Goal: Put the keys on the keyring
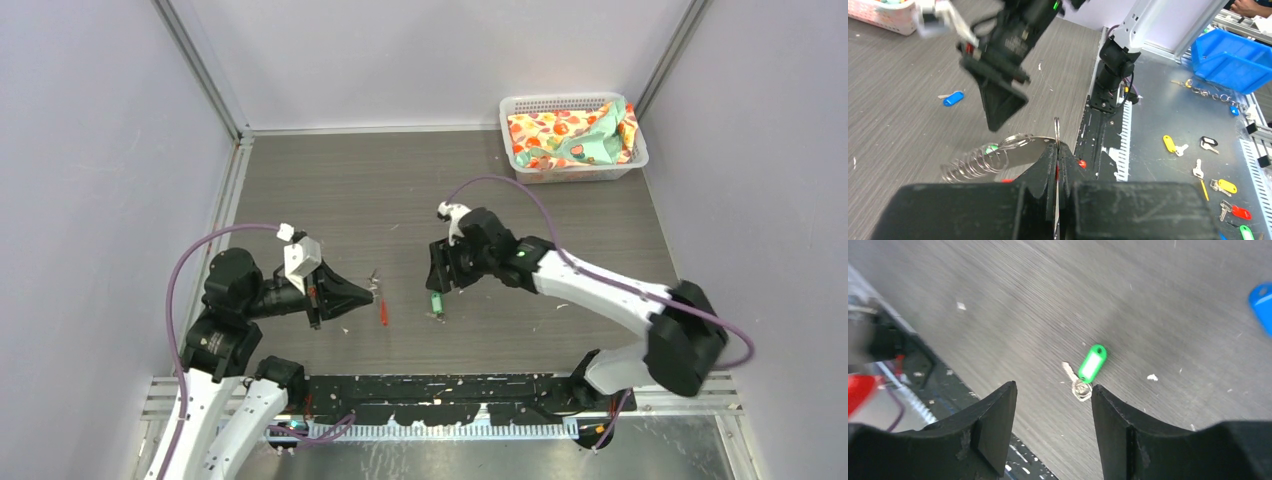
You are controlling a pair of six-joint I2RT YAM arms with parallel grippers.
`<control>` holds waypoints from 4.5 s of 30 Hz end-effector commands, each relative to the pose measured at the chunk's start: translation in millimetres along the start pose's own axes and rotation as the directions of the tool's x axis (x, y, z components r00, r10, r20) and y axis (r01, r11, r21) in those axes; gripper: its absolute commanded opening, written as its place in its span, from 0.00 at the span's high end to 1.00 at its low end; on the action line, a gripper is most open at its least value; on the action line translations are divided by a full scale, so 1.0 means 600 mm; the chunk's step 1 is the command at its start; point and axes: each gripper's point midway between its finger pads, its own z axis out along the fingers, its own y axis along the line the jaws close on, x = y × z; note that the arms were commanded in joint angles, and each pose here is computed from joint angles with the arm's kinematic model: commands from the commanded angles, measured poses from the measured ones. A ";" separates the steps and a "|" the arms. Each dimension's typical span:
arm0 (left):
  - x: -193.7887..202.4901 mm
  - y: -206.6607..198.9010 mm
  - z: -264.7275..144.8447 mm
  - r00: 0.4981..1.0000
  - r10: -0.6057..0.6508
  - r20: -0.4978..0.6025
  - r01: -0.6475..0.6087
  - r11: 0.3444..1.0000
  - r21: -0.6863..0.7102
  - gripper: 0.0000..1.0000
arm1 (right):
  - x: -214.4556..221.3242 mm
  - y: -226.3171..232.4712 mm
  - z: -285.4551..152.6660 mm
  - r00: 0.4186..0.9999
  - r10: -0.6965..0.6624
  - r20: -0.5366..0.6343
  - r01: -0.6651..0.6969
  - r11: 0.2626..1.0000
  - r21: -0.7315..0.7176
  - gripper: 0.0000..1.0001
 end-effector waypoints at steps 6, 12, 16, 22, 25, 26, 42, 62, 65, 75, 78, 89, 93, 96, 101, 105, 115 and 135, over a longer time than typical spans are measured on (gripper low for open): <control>-0.012 -0.031 0.003 1.000 0.004 -0.004 -0.003 0.990 0.141 1.00 | -0.172 0.210 -0.287 0.856 -0.223 0.466 0.417 0.831 -0.369 0.32; -0.018 -0.029 0.008 0.999 -0.046 -0.010 0.047 0.988 0.150 1.00 | -0.177 0.282 -0.331 0.833 -0.236 0.501 0.501 0.705 -0.502 0.37; -0.027 -0.032 0.012 0.997 -0.083 -0.005 0.082 0.981 0.174 1.00 | -0.156 0.318 -0.332 0.812 -0.287 0.509 0.559 0.636 -0.532 0.39; -0.038 -0.037 0.014 0.993 -0.114 -0.008 0.113 0.972 0.207 1.00 | -0.145 0.342 -0.323 0.798 -0.329 0.504 0.589 0.603 -0.538 0.41; -0.038 -0.038 0.014 0.993 -0.121 -0.011 0.121 0.970 0.213 1.00 | -0.142 0.346 -0.317 0.800 -0.331 0.500 0.587 0.601 -0.542 0.44; -0.038 -0.038 0.014 0.992 -0.125 -0.013 0.125 0.969 0.214 1.00 | -0.142 0.348 -0.317 0.800 -0.329 0.502 0.587 0.600 -0.543 0.44; -0.045 -0.044 0.014 0.987 -0.157 -0.028 0.159 0.958 0.240 1.00 | -0.125 0.375 -0.288 0.800 -0.373 0.471 0.597 0.584 -0.550 0.57; -0.051 -0.043 0.015 0.986 -0.163 -0.038 0.167 0.956 0.240 1.00 | -0.113 0.378 -0.271 0.802 -0.409 0.434 0.595 0.598 -0.537 0.99; -0.055 -0.041 0.016 0.985 -0.168 -0.035 0.171 0.958 0.232 1.00 | -0.130 0.379 -0.281 0.788 -0.363 0.498 0.603 0.617 -0.505 0.99; -0.052 -0.055 0.010 0.983 -0.177 -0.048 0.183 0.946 0.267 0.71 | -0.160 0.389 -0.327 0.711 -0.217 0.668 0.635 0.606 -0.479 0.99; -0.051 -0.056 0.010 0.984 -0.170 -0.048 0.177 0.946 0.273 0.71 | -0.156 0.389 -0.327 0.710 -0.199 0.676 0.633 0.601 -0.488 0.99; -0.061 -0.042 0.016 0.987 -0.162 -0.016 0.161 0.959 0.232 0.71 | -0.148 0.394 -0.323 0.719 -0.180 0.671 0.629 0.580 -0.518 0.99; -0.063 -0.039 0.016 0.988 -0.154 -0.003 0.151 0.965 0.212 0.62 | -0.144 0.395 -0.321 0.727 -0.182 0.663 0.625 0.574 -0.528 0.99; -0.071 -0.031 0.017 0.988 -0.150 0.017 0.145 0.974 0.173 0.58 | -0.145 0.393 -0.322 0.725 -0.179 0.665 0.624 0.580 -0.524 0.99; -0.082 -0.032 0.016 0.988 -0.154 0.035 0.146 0.976 0.159 0.58 | -0.148 0.389 -0.329 0.715 -0.169 0.678 0.624 0.591 -0.511 0.99; -0.088 -0.037 0.014 0.989 -0.135 0.055 0.124 0.978 0.169 0.72 | -0.146 0.390 -0.331 0.718 -0.164 0.677 0.622 0.588 -0.518 0.99; -0.098 -0.045 0.012 0.990 -0.123 0.072 0.108 0.976 0.187 0.75 | -0.147 0.390 -0.338 0.718 -0.140 0.681 0.614 0.587 -0.527 0.99; -0.083 -0.031 0.014 0.993 -0.073 0.095 0.059 0.988 0.144 0.87 | -0.161 0.399 -0.328 0.728 -0.114 0.677 0.595 0.596 -0.539 0.99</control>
